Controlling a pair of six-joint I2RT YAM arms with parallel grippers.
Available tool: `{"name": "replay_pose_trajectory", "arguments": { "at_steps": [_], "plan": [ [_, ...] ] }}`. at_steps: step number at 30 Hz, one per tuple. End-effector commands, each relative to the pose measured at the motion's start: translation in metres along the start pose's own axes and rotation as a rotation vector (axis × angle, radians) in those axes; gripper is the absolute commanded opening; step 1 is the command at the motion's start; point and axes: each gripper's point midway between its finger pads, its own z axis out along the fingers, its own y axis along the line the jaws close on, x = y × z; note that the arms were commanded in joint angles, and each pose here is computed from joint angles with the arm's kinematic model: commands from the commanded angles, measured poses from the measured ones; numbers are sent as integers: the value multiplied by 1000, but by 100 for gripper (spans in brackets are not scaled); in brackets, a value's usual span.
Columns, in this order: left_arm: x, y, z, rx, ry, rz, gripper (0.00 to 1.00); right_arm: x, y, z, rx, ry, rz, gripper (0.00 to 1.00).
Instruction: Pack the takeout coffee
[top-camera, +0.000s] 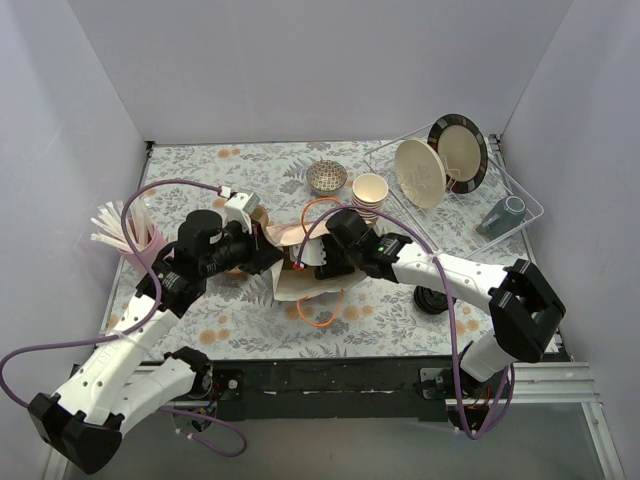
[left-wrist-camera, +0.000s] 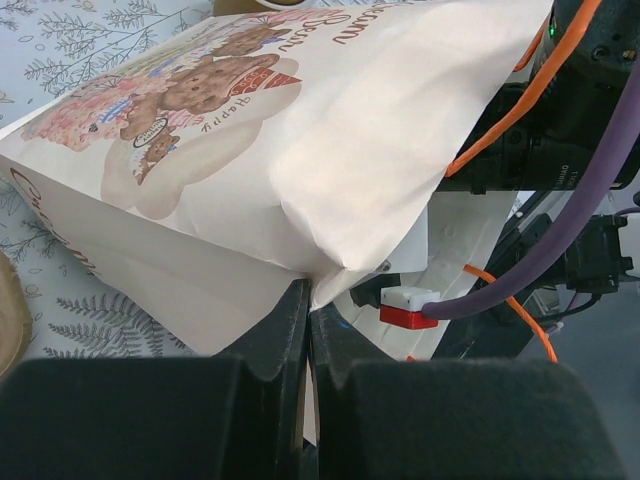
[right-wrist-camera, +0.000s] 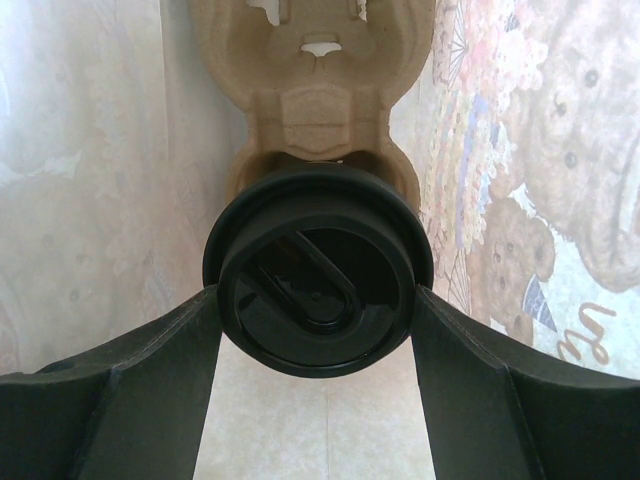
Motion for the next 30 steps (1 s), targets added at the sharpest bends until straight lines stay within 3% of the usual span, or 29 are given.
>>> {"name": "replay_pose_trajectory", "arguments": {
  "at_steps": [1, 5, 30],
  "plan": [
    [0, -2, -1, 12, 17, 20, 0, 18, 18, -7, -81, 87, 50, 36],
    [-2, -3, 1, 16, 18, 23, 0, 20, 24, -4, -115, 95, 49, 27],
    [-3, -5, 5, 21, 38, -3, 0, 42, 40, 30, -182, 130, 115, 19]
  ]
}}
